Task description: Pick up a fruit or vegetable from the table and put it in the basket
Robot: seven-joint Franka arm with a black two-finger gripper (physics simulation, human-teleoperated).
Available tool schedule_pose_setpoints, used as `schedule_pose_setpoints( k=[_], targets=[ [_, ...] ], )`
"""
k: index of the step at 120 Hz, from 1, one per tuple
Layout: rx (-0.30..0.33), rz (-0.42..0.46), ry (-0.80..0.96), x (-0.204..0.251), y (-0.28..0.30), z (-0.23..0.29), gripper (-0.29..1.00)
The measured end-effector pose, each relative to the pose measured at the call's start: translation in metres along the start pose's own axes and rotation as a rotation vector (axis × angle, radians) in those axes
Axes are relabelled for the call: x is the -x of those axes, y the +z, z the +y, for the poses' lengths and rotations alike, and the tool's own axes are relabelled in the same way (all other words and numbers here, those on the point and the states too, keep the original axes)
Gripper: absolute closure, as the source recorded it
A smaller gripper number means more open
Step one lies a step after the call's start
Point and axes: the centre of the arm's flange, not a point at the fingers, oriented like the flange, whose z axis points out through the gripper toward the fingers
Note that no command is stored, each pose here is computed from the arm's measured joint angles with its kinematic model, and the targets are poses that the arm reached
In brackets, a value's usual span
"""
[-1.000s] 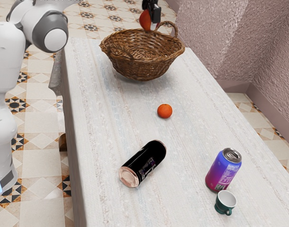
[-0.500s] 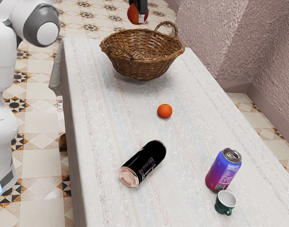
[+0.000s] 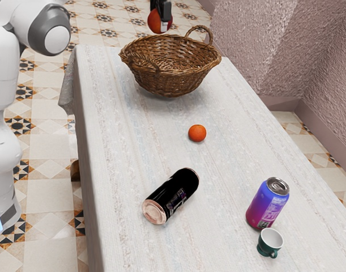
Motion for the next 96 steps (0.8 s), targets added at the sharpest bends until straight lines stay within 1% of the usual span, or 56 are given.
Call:
schedule_pose_setpoints(
  k=[14,28,52,69,90,96],
  targets=[
    [0.014,0.006,0.008,0.000,-0.002,0.002,0.33],
    [0.032,0.009,0.020,-0.001,-0.002,0.006,0.20],
    [0.050,0.012,0.042,-0.004,-0.002,0.015,0.13],
    [0.054,0.009,0.054,-0.005,-0.002,0.019,0.05],
    [0.056,0.008,0.060,-0.006,-0.001,0.020,0.01],
    [0.064,0.004,0.091,-0.012,-0.002,0.037,0.01]
  ],
)
